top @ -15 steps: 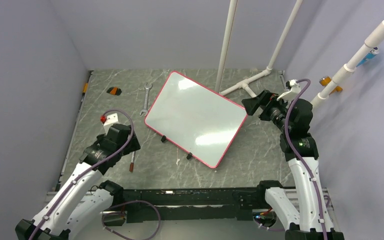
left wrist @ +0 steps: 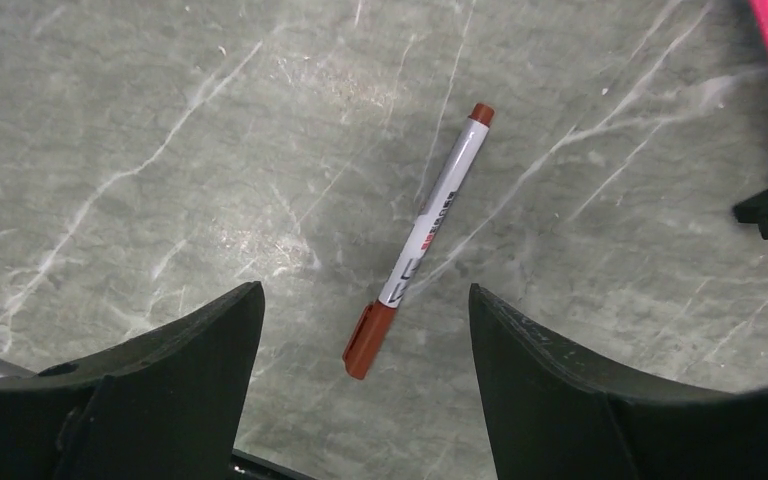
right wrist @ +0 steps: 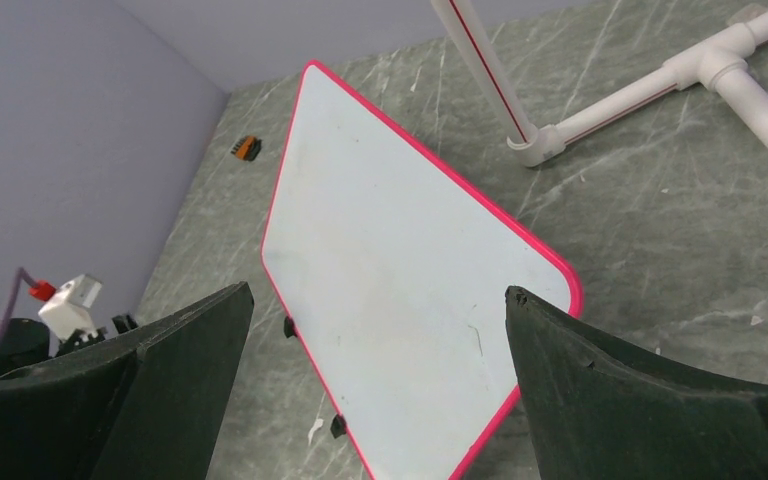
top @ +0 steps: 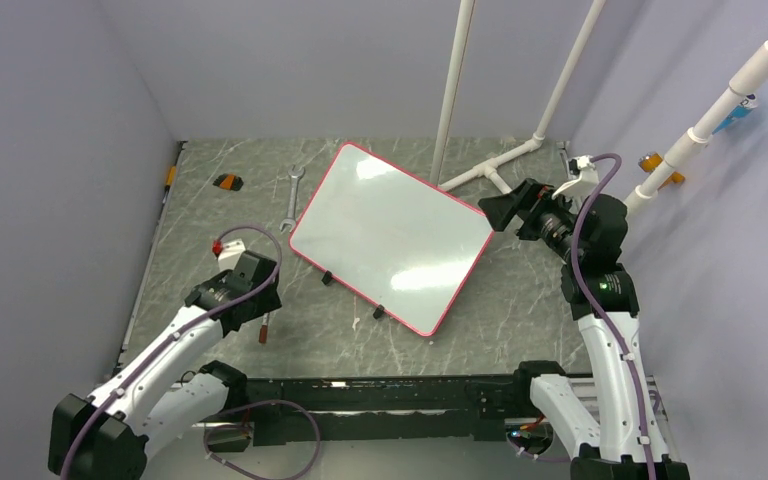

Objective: Write a sentence on the whiteboard
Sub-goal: Open the whiteboard marker at the center of the board.

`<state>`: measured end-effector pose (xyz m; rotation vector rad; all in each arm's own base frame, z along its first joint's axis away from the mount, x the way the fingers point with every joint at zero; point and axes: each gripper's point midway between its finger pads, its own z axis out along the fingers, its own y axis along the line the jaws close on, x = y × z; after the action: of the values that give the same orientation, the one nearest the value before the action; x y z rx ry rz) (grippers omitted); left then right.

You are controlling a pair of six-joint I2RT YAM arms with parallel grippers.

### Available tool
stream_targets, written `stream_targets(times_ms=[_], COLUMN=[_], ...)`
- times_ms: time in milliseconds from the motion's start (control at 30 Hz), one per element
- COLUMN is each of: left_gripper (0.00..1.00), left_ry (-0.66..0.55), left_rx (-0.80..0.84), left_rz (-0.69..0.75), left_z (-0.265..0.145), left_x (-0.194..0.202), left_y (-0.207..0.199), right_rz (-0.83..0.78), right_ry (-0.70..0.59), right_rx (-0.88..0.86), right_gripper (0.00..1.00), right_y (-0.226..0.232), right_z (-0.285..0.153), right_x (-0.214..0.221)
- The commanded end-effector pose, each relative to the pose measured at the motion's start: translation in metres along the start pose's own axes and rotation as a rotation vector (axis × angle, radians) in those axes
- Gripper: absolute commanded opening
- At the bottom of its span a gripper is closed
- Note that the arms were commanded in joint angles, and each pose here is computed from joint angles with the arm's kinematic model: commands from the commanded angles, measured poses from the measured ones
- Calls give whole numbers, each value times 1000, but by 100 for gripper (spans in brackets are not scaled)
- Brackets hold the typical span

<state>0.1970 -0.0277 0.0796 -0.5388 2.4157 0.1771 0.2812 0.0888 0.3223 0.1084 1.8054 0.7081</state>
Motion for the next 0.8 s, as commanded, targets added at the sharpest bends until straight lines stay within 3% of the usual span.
stream_targets(times_ms=[0,267,767], left_gripper=[77,74,46], left_ry=[12,112,228], left_rx=[64,126,168], left_rz=[-51,-86,-85], left_z=[10,33,54], left_x=[0,17,50], left_y=[-14,-22,-35], right_rz=[-8,2,31], right_ry=[-36,-16,17], right_rx=[-56,-72,-48], right_gripper=[100,100,100], right_y=[16,17,5], right_z=[-5,-2,10], right_x=[-14,-10,0])
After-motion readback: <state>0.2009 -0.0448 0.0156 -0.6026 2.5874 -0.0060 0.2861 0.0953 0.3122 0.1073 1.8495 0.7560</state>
